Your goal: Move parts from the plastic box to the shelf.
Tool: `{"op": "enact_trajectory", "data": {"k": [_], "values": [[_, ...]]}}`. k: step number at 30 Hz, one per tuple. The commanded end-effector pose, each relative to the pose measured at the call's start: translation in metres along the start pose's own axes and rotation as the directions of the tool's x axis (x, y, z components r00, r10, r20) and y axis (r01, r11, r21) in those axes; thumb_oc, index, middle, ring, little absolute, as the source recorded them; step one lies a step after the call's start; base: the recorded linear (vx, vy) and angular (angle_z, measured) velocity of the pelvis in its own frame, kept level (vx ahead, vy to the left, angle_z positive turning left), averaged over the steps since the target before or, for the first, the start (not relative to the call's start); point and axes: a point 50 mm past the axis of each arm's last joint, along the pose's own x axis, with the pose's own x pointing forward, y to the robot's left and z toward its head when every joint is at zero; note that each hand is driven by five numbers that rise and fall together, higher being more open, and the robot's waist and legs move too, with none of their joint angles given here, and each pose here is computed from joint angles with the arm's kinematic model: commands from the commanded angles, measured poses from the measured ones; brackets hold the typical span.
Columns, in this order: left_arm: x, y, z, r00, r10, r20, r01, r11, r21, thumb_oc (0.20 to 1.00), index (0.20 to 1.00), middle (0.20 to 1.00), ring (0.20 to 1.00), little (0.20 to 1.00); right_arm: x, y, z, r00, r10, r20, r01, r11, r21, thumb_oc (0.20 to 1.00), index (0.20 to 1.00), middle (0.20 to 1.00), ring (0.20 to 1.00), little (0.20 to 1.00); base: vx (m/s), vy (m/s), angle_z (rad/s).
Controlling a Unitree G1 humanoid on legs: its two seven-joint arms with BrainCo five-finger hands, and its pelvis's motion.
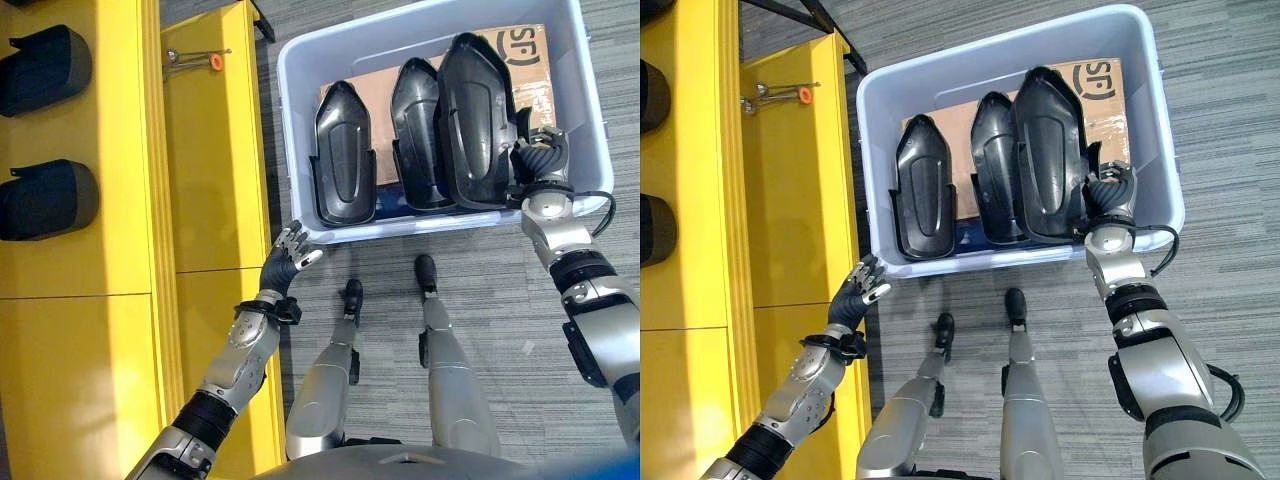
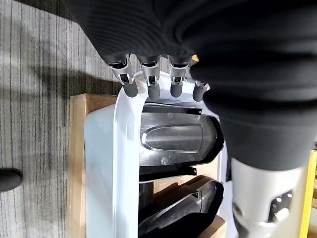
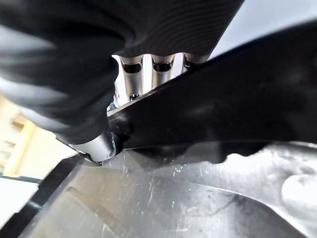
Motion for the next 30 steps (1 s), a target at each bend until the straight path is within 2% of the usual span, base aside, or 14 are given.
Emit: {"op": "enact_trajectory", "data": {"k": [1, 3, 6, 15, 17, 19, 20, 24, 25, 30], "values": [[-0.007, 0.003, 0.003, 1.0, -0.019, 0.01, 0.019, 1.0, 0.008, 1.0, 1.0, 1.0, 1.0, 1.0, -0.001, -0.008, 0.026, 0.985, -0.048, 0.164, 0.034, 0.996, 0.088, 0.2, 0.2, 0.2, 0.2, 0.2, 0.0, 0.0, 0.0], [-0.011, 0.011, 0.003, 1.0, 0.01, 0.002, -0.01, 1.0, 0.012, 1.0, 1.0, 1.0, 1.0, 1.0, -0.019, -0.002, 0.046, 0.955, -0.01, 0.295, -0.032, 0.99, 0.139, 0.2, 0.2, 0.2, 0.2, 0.2, 0.05, 0.015, 0.04], [-0.017, 0.019, 0.001, 0.999, 0.04, -0.011, -0.04, 0.999, 0.012, 1.0, 1.0, 1.0, 1.0, 1.0, -0.042, 0.005, 0.056, 0.921, 0.043, 0.388, -0.119, 0.978, 0.173, 0.2, 0.2, 0.2, 0.2, 0.2, 0.05, 0.004, 0.02], [-0.034, 0.037, -0.005, 0.993, 0.11, -0.043, -0.11, 0.994, 0.013, 1.0, 1.0, 1.0, 1.0, 1.0, -0.079, 0.022, 0.054, 0.882, 0.174, 0.438, -0.286, 0.936, 0.205, 0.2, 0.2, 0.2, 0.2, 0.2, 0.04, -0.025, 0.04], [-0.043, 0.047, -0.005, 0.985, 0.167, -0.043, -0.168, 0.986, -0.01, 1.0, 1.0, 1.0, 1.0, 1.0, -0.096, 0.038, 0.06, 0.844, 0.274, 0.461, -0.426, 0.864, 0.266, 0.2, 0.2, 0.2, 0.2, 0.2, 0.06, -0.063, -0.02], [-0.045, 0.05, -0.005, 0.982, 0.185, -0.043, -0.186, 0.982, -0.02, 1.0, 1.0, 1.0, 1.0, 1.0, -0.1, 0.044, 0.062, 0.832, 0.299, 0.467, -0.468, 0.831, 0.301, 0.2, 0.2, 0.2, 0.2, 0.2, 0.03, -0.117, -0.3], [-0.048, 0.055, -0.007, 0.974, 0.223, -0.046, -0.225, 0.974, -0.035, 1.0, 1.0, 1.0, 1.0, 1.0, -0.106, 0.051, 0.063, 0.816, 0.337, 0.469, -0.52, 0.782, 0.343, 0.2, 0.2, 0.2, 0.2, 0.2, 0.0, -0.208, -0.26], [-0.05, 0.051, -0.018, 0.968, 0.236, -0.08, -0.242, 0.967, -0.078, 1.0, 1.0, 1.0, 1.0, 1.0, -0.105, 0.043, 0.056, 0.832, 0.332, 0.444, -0.501, 0.793, 0.347, 0.2, 0.2, 0.2, 0.2, 0.2, -0.07, -0.148, 0.54], [-0.048, 0.043, -0.029, 0.969, 0.214, -0.124, -0.226, 0.969, -0.096, 1.0, 1.0, 1.0, 1.0, 1.0, -0.103, 0.028, 0.04, 0.871, 0.302, 0.388, -0.439, 0.834, 0.334, 0.2, 0.2, 0.2, 0.2, 0.2, -0.08, -0.047, 1.21], [-0.041, 0.032, -0.026, 0.98, 0.176, -0.098, -0.187, 0.976, -0.115, 1.0, 1.0, 1.0, 1.0, 1.0, -0.111, 0.011, 0.018, 0.913, 0.257, 0.317, -0.37, 0.849, 0.378, 0.2, 0.2, 0.2, 0.2, 0.2, -0.08, 0.055, 1.66]]}}
